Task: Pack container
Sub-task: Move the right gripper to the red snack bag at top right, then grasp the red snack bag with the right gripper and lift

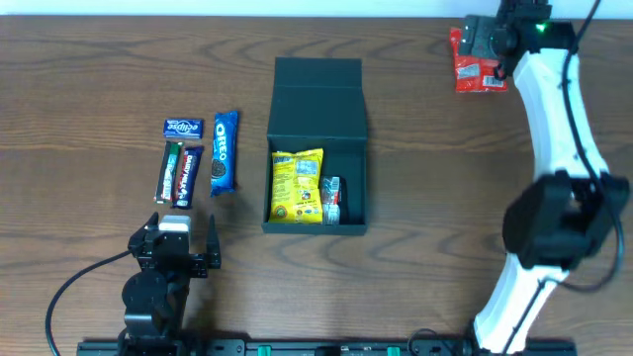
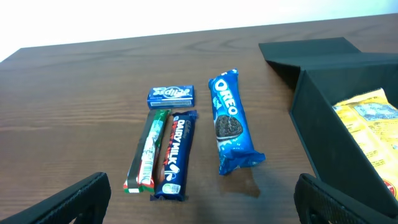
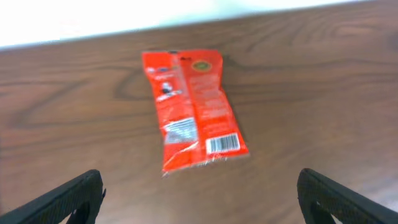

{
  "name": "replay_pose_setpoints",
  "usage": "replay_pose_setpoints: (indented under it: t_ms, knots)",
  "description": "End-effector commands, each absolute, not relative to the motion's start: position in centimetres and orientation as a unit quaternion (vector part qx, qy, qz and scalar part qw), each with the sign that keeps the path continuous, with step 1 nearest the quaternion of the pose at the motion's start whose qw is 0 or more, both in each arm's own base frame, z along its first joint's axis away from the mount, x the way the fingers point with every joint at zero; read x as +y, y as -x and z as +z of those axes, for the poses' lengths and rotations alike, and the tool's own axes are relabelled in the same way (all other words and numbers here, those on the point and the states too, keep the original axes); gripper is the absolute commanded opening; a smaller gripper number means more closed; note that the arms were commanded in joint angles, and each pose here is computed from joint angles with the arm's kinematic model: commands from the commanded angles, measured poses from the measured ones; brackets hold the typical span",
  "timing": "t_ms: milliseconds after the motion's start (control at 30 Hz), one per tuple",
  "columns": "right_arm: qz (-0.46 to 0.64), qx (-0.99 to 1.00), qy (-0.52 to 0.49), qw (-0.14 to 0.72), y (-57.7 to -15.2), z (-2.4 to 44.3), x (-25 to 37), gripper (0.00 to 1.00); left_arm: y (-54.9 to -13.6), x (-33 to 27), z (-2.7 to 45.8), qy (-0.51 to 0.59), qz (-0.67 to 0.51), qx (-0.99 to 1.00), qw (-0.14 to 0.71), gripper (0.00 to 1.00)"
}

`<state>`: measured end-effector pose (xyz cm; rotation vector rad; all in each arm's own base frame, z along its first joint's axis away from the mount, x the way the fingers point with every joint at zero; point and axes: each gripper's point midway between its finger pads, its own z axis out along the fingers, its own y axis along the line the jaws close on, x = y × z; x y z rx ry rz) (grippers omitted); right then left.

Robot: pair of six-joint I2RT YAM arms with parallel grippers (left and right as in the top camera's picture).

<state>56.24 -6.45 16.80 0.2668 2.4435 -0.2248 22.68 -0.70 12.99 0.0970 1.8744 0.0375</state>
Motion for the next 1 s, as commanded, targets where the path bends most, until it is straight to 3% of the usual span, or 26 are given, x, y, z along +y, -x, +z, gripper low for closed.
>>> replay_pose_setpoints:
  t_ms: [0, 333, 733, 967]
  knots:
    - [-0.057, 0.943, -0.083, 0.317, -57.8, 13.4, -7.5, 0.99, -22.6, -0.4, 11.9, -0.045, 0.027, 0.812, 0.581, 0.95]
    - [-0.024, 0.949, -0.069, 0.307, -63.0, 6.5, -8.6, 0.99, -22.7, -0.4, 11.9, -0.045, 0.027, 0.812, 0.582, 0.96]
    - [0.009, 0.954, -0.058, 0.294, -63.6, 2.4, -7.5, 0.99, -22.6, -0.4, 11.9, -0.045, 0.027, 0.812, 0.581, 0.95]
    - [0.01, 0.956, -0.057, 0.287, -63.4, 1.9, -7.3, 0.61, -22.6, -0.4, 11.9, -0.045, 0.027, 0.812, 0.581, 0.95]
